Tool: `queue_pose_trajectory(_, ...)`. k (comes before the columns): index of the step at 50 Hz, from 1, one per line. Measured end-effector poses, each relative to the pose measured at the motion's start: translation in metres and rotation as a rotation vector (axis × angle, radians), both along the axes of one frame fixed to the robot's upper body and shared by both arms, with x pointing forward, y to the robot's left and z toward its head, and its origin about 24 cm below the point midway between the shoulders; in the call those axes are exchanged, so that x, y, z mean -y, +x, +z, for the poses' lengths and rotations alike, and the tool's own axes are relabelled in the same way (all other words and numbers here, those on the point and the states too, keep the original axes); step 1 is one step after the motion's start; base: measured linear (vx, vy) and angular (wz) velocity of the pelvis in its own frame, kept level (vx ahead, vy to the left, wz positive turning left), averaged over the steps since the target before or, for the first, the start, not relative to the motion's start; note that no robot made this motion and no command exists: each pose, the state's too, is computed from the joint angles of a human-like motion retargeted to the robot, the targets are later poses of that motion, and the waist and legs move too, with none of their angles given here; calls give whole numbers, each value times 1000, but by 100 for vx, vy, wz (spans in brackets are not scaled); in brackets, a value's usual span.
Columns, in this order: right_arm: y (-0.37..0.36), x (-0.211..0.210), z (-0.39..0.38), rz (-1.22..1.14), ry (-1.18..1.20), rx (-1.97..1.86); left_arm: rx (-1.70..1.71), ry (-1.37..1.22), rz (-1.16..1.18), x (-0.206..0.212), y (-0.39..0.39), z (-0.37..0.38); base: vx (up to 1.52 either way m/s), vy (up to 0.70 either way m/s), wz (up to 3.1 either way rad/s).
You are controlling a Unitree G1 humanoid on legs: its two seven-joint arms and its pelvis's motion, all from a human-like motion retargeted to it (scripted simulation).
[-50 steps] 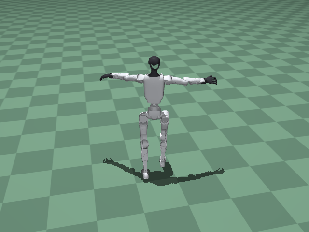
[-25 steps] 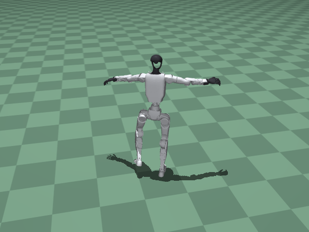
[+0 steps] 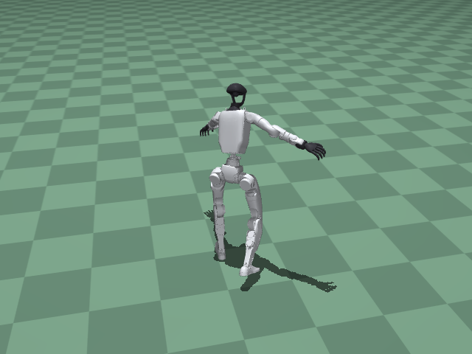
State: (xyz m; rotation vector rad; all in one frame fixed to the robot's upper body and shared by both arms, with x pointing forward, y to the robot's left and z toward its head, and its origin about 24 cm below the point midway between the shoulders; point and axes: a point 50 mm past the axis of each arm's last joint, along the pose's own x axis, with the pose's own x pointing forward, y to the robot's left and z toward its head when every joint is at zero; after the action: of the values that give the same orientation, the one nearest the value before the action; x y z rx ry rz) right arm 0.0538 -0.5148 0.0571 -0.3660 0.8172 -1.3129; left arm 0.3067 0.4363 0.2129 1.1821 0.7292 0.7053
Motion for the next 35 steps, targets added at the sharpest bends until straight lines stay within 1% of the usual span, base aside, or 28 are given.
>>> queue_pose_trajectory(2, 13, -13, -20, 67, 52, -57, -57, -140, 68, -10, -22, -53, -43, -51, -398)
queue_pose_trajectory(5, 28, -27, -39, 108, 77, -90, -97, -296, 197, -22, -69, -121, -29, -63, -441)
queue_pose_trajectory(8, 40, -29, -37, 141, 48, -78, -132, -363, 323, -35, -122, -160, -10, -71, -480)
queue_pose_trajectory(10, 49, -24, -24, 164, 7, -60, -133, -381, 408, -47, -158, -169, 3, -78, -496)
queue_pose_trajectory(15, 64, -7, 20, 92, -138, 55, -35, -282, 560, -80, -205, -133, 12, -62, -381)
queue_pose_trajectory(18, 69, -15, 11, 61, -191, 52, -71, -210, 579, -80, -208, -134, 23, -13, -223)
queue_pose_trajectory(20, 59, -28, -20, 90, -163, -64, -101, -209, 537, -72, -196, -144, 33, 12, -154)
queue_pose_trajectory(24, 16, -64, -90, 169, 50, -364, -146, -238, 376, -56, -156, -152, 29, 28, -158)
queue_pose_trajectory(25, 8, -72, -102, 177, 108, -403, -148, -230, 345, -55, -149, -148, 19, 36, -206)
queue_pose_trajectory(27, 4, -76, -108, 159, 152, -401, -129, -170, 334, -60, -143, -131, 14, 39, -230)
queue_pose_trajectory(30, 14, -60, -87, 124, 86, -316, -82, -33, 358, -76, -143, -88, 8, 43, -248)
queue_pose_trajectory(33, 37, -27, -34, 201, -32, -227, -133, 43, 375, -91, -155, -43, -1, 46, -249)
queue_pose_trajectory(35, 51, -7, 12, 213, -168, -177, -119, 117, 396, -97, -160, -15, -15, 43, -190)
